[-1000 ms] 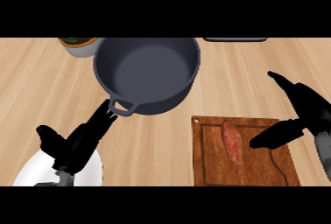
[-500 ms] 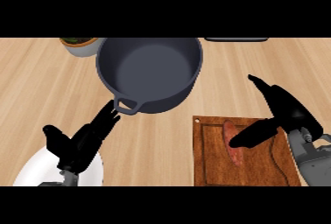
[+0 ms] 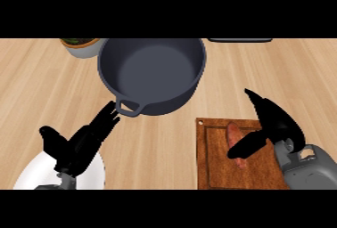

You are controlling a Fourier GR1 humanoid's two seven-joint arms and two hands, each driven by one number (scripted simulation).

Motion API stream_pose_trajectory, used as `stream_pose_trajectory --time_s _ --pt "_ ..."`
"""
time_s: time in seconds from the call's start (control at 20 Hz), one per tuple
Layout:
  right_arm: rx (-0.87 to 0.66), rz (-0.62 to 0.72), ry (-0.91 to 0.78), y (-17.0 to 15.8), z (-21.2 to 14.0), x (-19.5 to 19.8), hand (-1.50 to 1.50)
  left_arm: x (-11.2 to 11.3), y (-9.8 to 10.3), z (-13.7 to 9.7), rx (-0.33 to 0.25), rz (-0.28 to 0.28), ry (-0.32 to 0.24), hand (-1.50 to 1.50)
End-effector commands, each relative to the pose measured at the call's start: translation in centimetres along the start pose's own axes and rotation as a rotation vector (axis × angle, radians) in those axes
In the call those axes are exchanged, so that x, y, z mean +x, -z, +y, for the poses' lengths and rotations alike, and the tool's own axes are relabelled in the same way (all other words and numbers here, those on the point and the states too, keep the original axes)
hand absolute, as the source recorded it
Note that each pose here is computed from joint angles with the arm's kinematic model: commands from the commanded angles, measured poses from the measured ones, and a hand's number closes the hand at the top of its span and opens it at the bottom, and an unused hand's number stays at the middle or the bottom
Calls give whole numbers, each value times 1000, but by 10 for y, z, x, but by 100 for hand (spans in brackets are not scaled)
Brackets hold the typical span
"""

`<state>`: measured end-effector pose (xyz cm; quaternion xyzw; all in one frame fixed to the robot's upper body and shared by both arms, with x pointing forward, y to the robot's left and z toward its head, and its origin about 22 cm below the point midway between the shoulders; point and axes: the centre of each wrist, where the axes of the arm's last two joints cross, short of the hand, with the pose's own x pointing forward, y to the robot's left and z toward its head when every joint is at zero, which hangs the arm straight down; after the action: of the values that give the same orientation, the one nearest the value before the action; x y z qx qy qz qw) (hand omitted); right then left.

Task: Pick the sweet potato from the cutting board and place it in the pot

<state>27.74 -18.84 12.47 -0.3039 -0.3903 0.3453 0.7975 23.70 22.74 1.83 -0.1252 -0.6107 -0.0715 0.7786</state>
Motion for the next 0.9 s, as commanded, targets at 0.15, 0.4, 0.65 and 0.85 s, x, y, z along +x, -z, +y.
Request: stream_pose_trajectory --time_s 0.15,0.4,0.65,0.85 --pt "-15 211 -103 9 5 -6 -150 -3 -1 -1 -13 2 -12 0" --pt "11 209 -92 8 25 -24 -150 1 -2 -19 -4 -7 -4 0" --pt "35 222 -109 20 48 -27 -150 -1 8 -13 7 -6 -12 0" --pt "26 240 -87 4 41 -30 -150 6 -1 4 19 13 1 0"
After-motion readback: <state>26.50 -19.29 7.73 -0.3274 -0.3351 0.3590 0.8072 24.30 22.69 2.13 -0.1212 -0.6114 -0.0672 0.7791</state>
